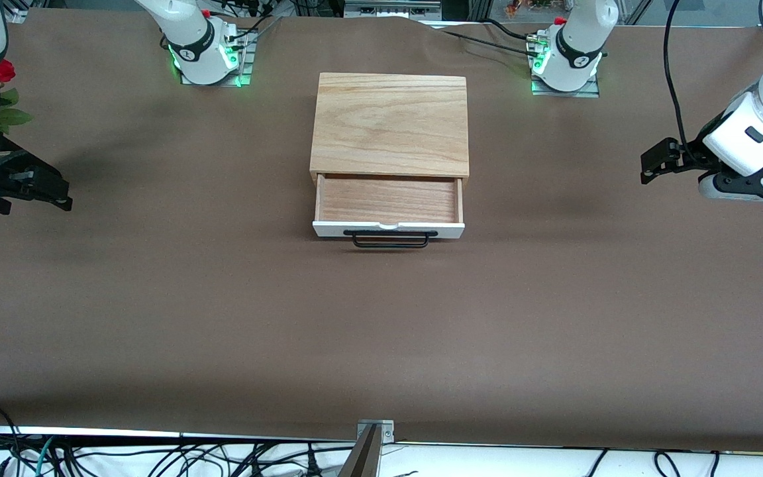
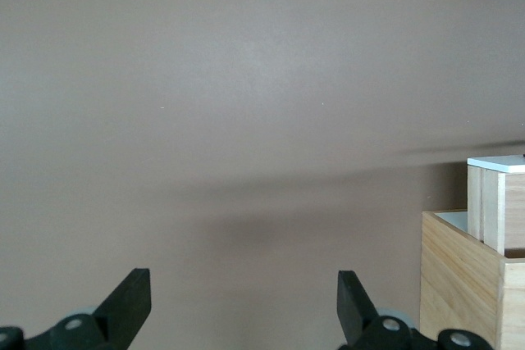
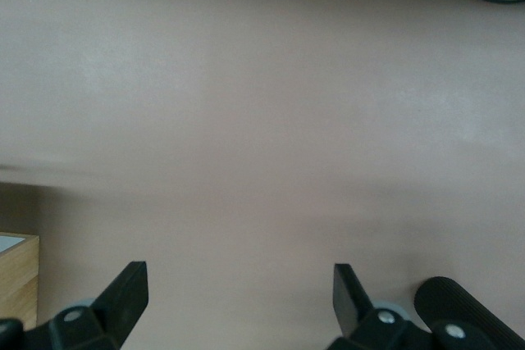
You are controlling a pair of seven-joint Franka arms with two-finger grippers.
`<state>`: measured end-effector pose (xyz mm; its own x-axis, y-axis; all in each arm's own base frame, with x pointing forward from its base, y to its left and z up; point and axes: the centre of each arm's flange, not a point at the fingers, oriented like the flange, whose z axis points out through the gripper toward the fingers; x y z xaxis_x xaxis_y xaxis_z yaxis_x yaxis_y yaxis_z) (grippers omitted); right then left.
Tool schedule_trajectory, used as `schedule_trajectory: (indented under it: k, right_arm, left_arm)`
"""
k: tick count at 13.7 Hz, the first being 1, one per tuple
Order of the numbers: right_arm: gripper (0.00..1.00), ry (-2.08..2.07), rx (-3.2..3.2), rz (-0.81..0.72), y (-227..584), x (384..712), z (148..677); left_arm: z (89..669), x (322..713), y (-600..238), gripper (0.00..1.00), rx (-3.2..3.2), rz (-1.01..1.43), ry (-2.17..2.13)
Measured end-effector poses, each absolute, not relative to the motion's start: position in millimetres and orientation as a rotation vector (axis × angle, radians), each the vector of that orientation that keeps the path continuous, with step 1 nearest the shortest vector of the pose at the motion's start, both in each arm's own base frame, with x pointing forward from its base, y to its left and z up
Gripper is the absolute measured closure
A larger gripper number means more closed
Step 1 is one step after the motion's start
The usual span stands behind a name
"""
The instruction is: Close drawer with both arms simultaneously
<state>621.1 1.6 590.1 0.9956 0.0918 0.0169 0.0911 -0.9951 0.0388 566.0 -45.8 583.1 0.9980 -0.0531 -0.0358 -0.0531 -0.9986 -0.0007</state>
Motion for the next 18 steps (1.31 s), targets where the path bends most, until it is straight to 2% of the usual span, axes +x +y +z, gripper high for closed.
schedule_trajectory:
  k: [11,18]
  right_arm:
    - [0.0,0.153,3.101,0.023,6.0,622.1,587.7]
    - [0.0,0.389,3.086,-0.03,105.1,623.2,563.2]
  left_arm:
    - [583.1,566.0,-45.9,0.0,-3.138,0.056,0.084]
    - [569.7,571.0,-59.2,0.0,-3.229,0.106,0.086]
